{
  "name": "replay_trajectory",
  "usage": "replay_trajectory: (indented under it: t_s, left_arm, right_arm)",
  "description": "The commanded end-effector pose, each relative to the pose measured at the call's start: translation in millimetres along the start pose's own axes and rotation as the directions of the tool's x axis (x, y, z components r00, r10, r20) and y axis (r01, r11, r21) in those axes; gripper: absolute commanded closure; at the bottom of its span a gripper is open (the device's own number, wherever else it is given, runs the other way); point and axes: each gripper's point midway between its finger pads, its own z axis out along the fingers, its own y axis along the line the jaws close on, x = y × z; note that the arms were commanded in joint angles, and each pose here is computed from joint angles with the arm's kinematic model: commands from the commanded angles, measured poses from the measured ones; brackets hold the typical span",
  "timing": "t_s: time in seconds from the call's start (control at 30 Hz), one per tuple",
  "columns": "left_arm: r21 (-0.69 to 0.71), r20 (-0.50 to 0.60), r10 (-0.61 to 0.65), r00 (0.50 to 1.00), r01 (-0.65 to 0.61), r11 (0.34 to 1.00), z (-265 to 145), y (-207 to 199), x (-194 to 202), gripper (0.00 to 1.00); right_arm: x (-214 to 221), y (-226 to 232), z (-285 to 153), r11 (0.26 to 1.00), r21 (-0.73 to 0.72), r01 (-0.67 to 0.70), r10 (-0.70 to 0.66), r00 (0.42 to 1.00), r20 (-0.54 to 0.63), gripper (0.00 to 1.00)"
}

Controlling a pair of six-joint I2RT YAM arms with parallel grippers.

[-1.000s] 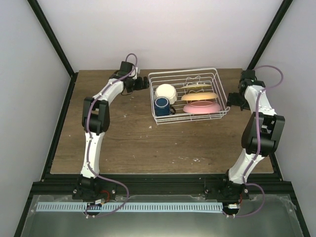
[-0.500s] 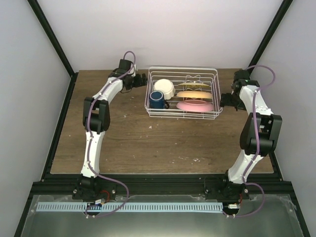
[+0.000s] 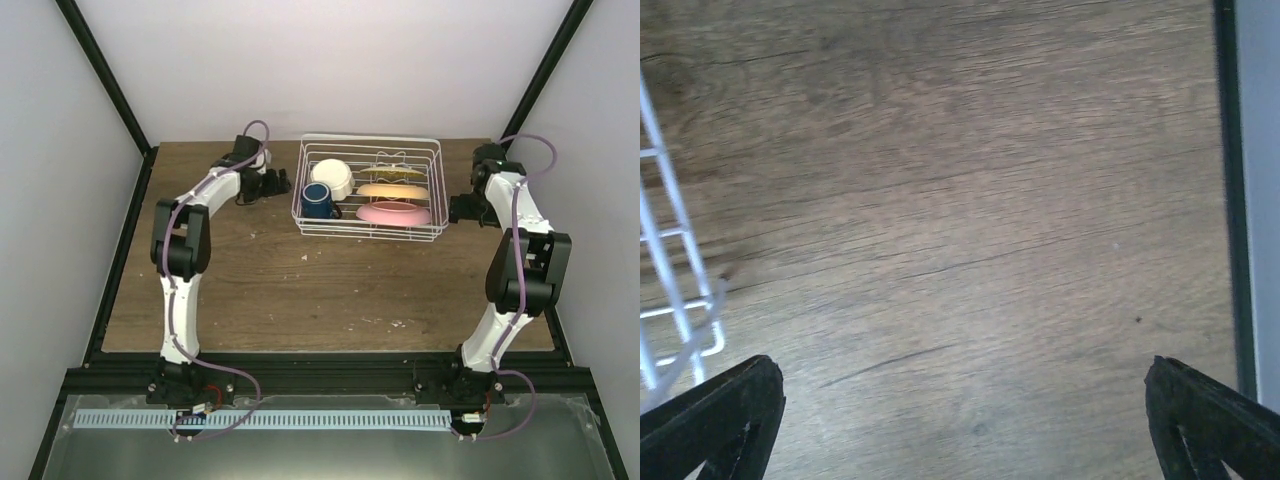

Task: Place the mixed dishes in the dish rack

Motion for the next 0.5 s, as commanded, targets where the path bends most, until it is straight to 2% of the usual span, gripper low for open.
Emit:
replay_trajectory:
  t_s: [0.0, 0.07, 0.17, 0.27, 0.37, 0.47]
  left_arm:
    - [-0.065, 0.114, -0.009, 0.993, 0.017, 0.998, -65, 27, -34, 0.00]
    - [-0.116, 0.110, -0.004, 0.994, 0.017, 0.993, -84, 40, -41, 0.00]
    - [-0.213, 0.101, 0.066, 0.993, -0.043, 0.976, -112, 46, -54, 0.00]
    - [-0.267, 0.101, 0.100, 0.990, -0.070, 0.961, -135, 48, -59, 0.00]
    - [-0.285, 0.147, 0.119, 0.982, -0.074, 0.956, -157, 43, -65, 0.00]
    - [-0.270, 0.203, 0.128, 0.971, -0.070, 0.960, -175, 36, -66, 0.00]
  right_arm:
    - [-20, -32, -23, 0.995, 0.085, -0.044, 0.039, 0.997, 0.068, 0.00]
    - [-31, -40, -32, 0.992, 0.112, -0.061, 0.049, 0.993, 0.106, 0.00]
    - [-50, -47, -44, 0.988, 0.132, -0.080, 0.057, 0.984, 0.166, 0.00]
    - [-79, -49, -69, 0.990, 0.092, -0.106, 0.074, 0.951, 0.299, 0.00]
    - [-108, -46, -105, 0.993, 0.025, -0.118, 0.093, 0.880, 0.466, 0.00]
    - [-130, -44, -143, 0.990, -0.049, -0.130, 0.131, 0.760, 0.636, 0.00]
